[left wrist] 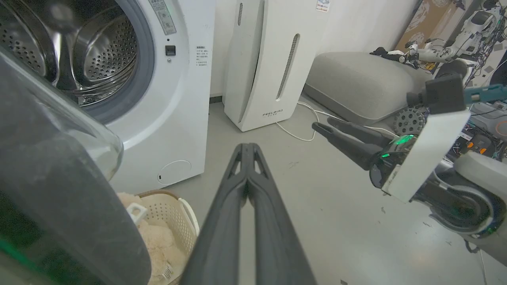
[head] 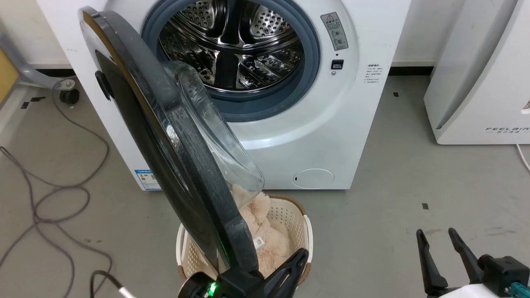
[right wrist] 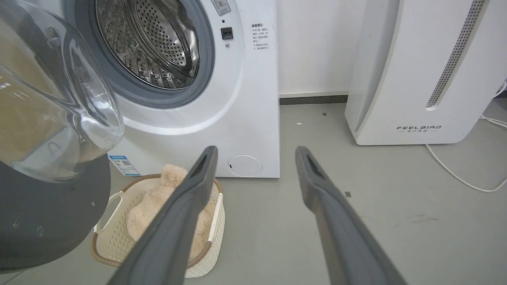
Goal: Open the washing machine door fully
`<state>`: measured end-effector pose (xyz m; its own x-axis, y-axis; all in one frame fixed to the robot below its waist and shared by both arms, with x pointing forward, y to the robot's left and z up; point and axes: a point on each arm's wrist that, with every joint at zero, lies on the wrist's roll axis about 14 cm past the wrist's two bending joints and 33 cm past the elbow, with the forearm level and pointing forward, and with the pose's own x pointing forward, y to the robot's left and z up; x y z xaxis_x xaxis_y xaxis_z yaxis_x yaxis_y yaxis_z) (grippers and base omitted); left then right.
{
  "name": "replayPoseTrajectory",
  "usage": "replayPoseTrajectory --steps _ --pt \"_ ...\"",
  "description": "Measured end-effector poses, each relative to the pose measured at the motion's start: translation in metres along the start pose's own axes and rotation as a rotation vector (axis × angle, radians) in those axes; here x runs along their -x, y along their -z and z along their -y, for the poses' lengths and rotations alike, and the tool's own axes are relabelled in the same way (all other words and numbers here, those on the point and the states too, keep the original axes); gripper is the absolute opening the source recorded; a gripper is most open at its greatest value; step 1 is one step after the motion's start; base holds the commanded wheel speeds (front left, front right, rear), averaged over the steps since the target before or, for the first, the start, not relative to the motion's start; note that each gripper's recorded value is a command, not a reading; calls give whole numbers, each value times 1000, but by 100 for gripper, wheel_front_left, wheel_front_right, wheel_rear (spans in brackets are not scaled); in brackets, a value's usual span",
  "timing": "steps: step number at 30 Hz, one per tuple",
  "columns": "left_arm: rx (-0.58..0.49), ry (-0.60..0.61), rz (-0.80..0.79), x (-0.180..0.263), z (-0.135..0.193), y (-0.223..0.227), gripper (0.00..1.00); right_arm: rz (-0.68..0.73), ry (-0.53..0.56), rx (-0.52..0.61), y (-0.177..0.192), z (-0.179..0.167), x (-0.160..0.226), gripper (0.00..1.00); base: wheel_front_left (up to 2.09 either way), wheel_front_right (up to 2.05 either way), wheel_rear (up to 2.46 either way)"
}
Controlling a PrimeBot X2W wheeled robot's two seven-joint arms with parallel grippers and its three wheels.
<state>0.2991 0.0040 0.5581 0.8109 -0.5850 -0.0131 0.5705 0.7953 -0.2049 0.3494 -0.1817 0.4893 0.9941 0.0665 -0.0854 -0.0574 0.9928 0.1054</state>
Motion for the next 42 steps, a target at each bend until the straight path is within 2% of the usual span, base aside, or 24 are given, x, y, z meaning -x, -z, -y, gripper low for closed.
replayPoseTrajectory --steps 7,22,29,42 --pt "27 -109 -44 -6 -26 26 0 -9 -3 -7 2 -1 -3 100 0 0 0" --pt "-3 -236 7 -14 -56 27 0 -41 7 -12 11 2 -2 100 0 0 0" --pt "3 -321 37 5 -67 20 0 -48 -5 -13 13 -2 -5 100 0 0 0" --pt "3 -511 104 57 -92 0 0 -66 -92 -3 15 -28 -24 100 0 0 0"
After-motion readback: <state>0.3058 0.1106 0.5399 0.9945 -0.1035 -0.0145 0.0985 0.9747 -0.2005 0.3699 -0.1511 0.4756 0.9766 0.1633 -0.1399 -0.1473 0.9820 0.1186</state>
